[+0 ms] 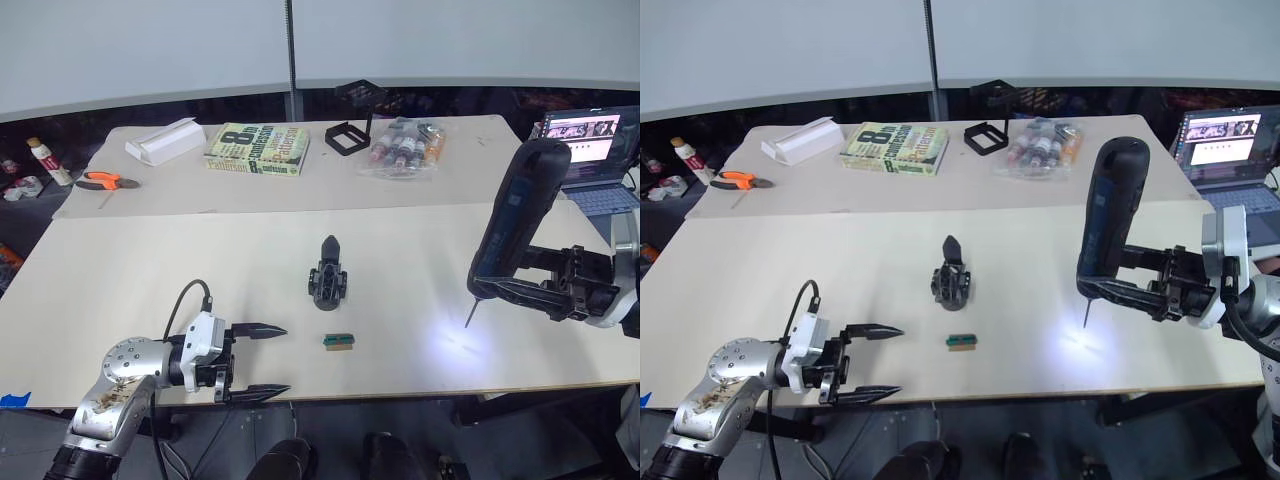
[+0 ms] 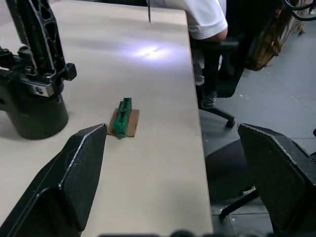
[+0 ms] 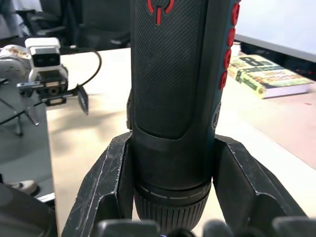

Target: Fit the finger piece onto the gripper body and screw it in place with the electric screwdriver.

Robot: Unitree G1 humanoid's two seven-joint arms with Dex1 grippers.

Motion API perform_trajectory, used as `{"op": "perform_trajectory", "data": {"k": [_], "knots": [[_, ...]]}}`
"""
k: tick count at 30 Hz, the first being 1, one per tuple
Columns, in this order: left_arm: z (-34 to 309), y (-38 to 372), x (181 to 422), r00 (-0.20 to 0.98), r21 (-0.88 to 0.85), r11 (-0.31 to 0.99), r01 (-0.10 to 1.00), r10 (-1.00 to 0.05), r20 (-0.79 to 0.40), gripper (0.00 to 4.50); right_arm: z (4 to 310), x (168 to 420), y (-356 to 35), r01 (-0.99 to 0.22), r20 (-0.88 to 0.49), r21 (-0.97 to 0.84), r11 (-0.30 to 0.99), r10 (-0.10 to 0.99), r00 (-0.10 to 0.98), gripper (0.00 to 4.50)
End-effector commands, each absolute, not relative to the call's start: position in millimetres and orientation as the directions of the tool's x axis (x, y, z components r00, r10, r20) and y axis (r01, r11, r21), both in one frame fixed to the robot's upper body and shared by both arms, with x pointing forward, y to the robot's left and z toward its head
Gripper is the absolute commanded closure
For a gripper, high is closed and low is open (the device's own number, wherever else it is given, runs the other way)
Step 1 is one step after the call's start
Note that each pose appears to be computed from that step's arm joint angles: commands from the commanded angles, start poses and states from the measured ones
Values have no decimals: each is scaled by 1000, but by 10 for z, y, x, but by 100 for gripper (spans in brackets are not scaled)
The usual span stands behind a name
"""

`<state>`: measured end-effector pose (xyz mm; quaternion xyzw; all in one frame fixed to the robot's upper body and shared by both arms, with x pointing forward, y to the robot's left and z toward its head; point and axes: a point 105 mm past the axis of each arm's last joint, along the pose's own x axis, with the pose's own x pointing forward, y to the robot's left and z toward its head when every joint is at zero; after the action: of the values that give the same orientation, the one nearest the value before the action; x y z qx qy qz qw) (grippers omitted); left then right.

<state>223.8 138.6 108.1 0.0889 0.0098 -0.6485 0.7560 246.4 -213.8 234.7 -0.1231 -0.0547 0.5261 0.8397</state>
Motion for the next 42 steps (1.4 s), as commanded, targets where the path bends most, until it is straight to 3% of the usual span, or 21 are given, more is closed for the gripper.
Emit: {"op": "perform_trajectory", "data": {"k": [1, 10, 18, 42], "knots": [[1186, 1351, 2272, 171, 154, 154, 976, -980, -100, 6, 2596, 2355, -1940, -873, 21, -346, 343, 933, 359, 264], [1109, 1245, 2407, 149, 164, 124, 979, -977, -154, 6, 2804, 2382, -1259, -924, 83, -350, 155, 987, 134, 264], [977, 1019, 2587, 163, 168, 134, 977, -972, -172, 6, 2535, 2383, -734, -949, 141, -314, 28, 990, -17, 264], [930, 816, 2674, 215, 169, 187, 968, -963, -165, 6, 2260, 2500, -570, -949, 103, -315, -3, 994, -37, 264]]}}
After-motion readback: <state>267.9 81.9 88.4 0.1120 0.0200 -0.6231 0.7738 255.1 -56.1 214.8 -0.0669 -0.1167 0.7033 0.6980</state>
